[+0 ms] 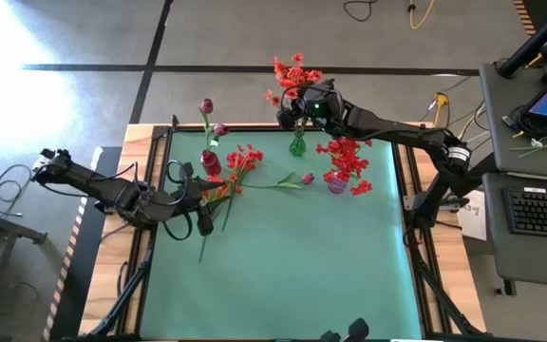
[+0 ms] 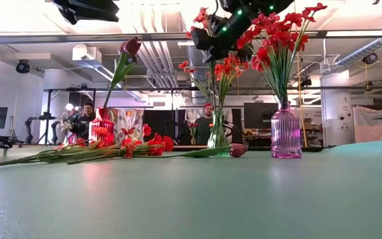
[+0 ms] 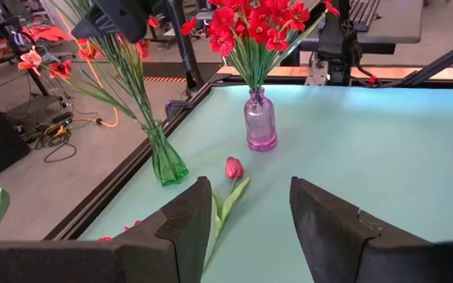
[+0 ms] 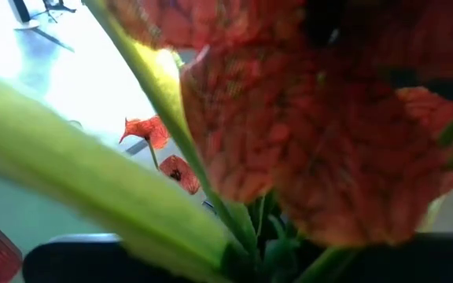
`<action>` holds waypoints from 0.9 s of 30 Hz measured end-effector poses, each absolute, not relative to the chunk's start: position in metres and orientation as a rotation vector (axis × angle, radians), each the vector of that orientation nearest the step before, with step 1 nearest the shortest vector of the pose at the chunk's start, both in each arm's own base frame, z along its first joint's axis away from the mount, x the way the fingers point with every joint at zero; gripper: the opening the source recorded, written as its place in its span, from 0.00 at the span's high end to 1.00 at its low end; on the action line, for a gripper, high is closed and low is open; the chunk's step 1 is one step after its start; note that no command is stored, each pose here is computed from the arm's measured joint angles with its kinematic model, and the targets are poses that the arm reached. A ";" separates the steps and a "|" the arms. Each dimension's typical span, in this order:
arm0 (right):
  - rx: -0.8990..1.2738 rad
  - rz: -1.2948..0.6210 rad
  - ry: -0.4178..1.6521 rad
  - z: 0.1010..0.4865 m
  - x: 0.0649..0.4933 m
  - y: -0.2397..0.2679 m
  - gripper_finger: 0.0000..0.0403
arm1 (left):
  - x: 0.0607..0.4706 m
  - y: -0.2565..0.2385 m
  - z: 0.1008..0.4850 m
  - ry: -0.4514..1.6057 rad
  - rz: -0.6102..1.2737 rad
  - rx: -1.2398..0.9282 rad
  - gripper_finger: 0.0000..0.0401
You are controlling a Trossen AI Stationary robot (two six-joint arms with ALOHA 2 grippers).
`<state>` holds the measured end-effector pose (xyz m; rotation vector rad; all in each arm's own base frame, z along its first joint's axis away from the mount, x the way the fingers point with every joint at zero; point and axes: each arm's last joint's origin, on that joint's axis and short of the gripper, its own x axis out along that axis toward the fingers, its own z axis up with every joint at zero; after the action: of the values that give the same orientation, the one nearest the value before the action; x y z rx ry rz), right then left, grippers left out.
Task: Sort flowers into vase by color
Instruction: Put the bottom orange flowers into the green flower vase
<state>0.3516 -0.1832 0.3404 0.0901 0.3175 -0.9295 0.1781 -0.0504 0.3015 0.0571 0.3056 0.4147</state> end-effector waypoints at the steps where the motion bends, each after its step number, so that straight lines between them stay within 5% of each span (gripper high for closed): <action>1: 0.090 -0.929 0.319 0.340 0.352 -0.183 0.96 | 0.178 -0.050 0.301 0.307 0.415 0.058 0.60; 16: 0.098 -0.930 0.342 0.336 0.353 -0.183 0.94 | 0.178 -0.050 0.300 0.315 0.416 0.060 0.60; 27: 0.114 -0.932 0.359 0.335 0.351 -0.183 0.71 | 0.178 -0.050 0.300 0.316 0.416 0.061 0.60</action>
<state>0.3513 -0.1825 0.3346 0.1142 0.3586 -0.9325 0.1777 -0.0502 0.3004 0.0605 0.3159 0.4159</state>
